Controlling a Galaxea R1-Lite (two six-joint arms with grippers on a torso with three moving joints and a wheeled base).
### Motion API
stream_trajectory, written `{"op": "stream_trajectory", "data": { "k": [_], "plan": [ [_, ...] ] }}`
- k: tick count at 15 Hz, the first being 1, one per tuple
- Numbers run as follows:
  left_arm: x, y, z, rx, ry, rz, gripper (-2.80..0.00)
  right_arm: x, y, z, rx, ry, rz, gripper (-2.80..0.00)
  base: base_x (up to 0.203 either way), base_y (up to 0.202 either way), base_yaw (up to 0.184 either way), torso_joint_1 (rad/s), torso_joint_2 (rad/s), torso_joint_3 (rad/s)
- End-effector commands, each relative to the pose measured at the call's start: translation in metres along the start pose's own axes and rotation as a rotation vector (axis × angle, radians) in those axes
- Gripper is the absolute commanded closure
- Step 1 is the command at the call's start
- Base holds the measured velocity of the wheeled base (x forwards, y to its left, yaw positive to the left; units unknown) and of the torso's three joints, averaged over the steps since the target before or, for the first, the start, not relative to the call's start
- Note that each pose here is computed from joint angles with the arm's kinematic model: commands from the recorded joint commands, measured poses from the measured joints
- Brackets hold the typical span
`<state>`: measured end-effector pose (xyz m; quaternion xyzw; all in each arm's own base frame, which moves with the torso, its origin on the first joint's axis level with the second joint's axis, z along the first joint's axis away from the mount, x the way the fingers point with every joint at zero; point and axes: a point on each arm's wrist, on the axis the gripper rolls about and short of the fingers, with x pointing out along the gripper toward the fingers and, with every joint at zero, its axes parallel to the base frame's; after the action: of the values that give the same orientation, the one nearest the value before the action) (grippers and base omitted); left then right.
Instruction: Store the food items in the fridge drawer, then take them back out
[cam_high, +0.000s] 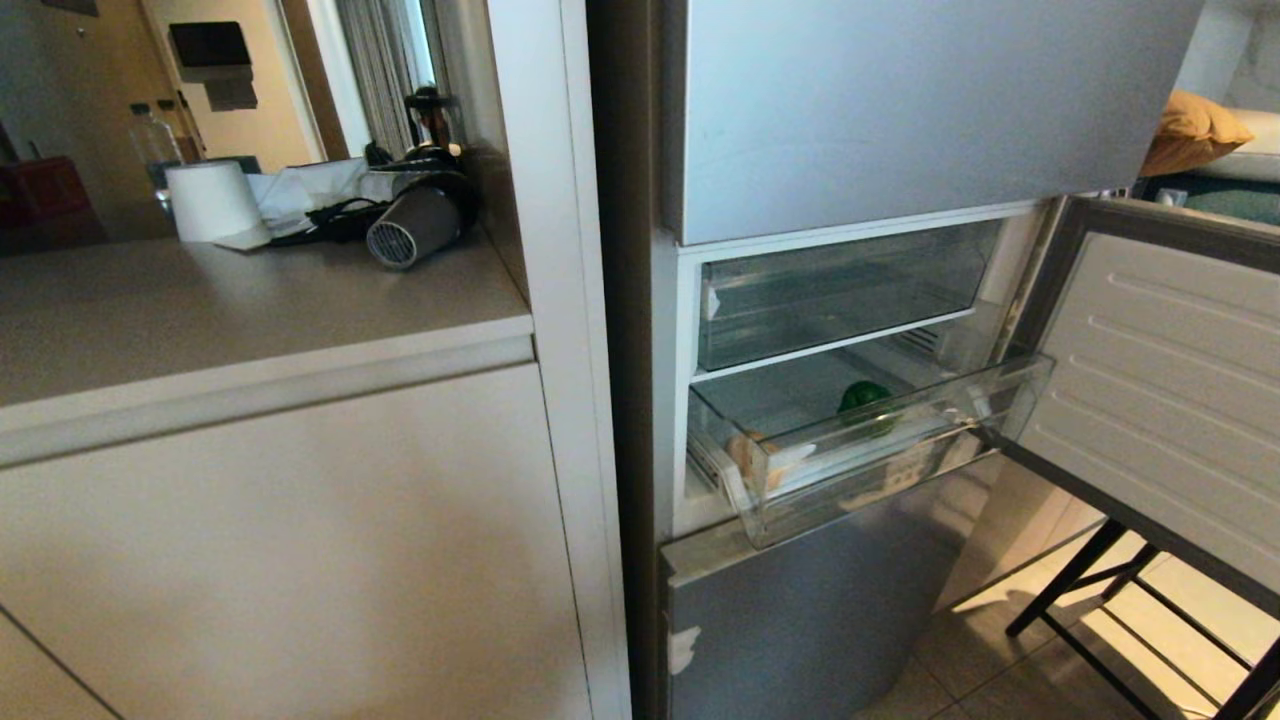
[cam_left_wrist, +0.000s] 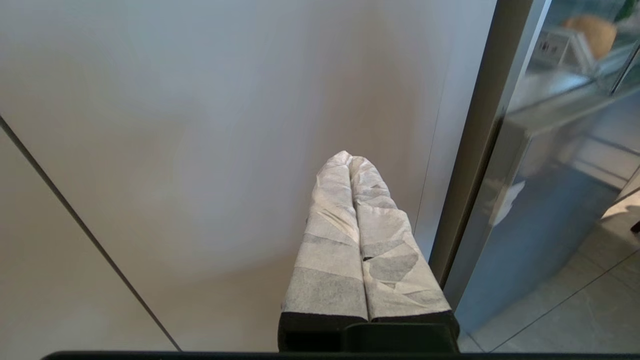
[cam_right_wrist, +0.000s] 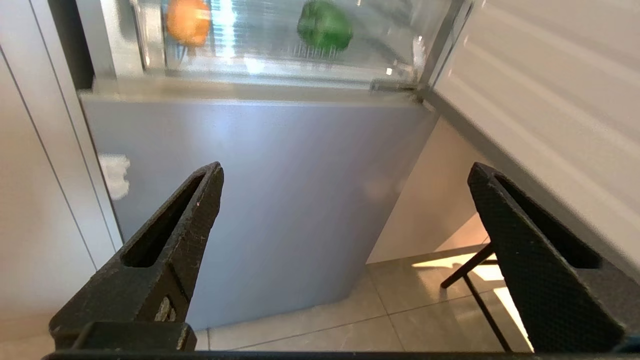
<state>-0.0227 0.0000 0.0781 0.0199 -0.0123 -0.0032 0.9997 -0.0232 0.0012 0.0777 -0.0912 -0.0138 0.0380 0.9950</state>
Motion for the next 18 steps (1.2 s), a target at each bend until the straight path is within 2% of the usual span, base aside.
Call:
{"op": "stream_trajectory", "data": {
  "k": [1,7,13,15,16,17,18],
  "plan": [
    [0.0008,-0.0001,-0.003,0.0,0.011,-0.001,0.0,0.0002,0.0002,-0.0008,0.0,0.009,0.003,-2.8,0.0,0.0,0.0,0.237,-0.6,-0.37],
    [0.0008,-0.0001,-0.003,0.0,0.011,0.0,0.0,0.0002,0.0004,-0.0021,0.014,0.022,0.005,-2.8,0.0,0.0,0.0,0.214,-0.52,-0.313],
    [0.0008,-0.0001,-0.003,0.0,0.011,0.0,0.0,0.0001,0.0004,-0.0024,0.034,0.025,0.006,-2.8,0.0,0.0,0.0,0.145,-0.34,-0.192],
    [0.0008,-0.0001,-0.003,0.0,0.011,0.0,0.0,0.0001,0.0005,-0.0025,0.038,0.026,0.006,-2.8,0.0,0.0,0.0,0.013,-0.03,-0.015],
    [0.0008,-0.0001,-0.003,0.0,0.011,-0.001,0.0,0.0001,0.0004,-0.0028,0.055,0.03,0.002,-2.63,0.0,0.0,0.0,0.0,0.0,0.0],
    [0.0008,-0.0001,-0.003,0.0,0.011,0.0,0.0,0.0001,0.0003,-0.0029,0.086,0.031,-0.004,0.0,0.0,0.0,0.0,0.0,0.0,0.0],
    [0.0008,-0.0001,-0.003,0.0,0.011,-0.001,0.0,0.0001,0.0003,-0.0029,0.088,0.031,-0.005,0.0,0.0,0.0,0.0,0.0,0.0,0.0]
  ]
}}
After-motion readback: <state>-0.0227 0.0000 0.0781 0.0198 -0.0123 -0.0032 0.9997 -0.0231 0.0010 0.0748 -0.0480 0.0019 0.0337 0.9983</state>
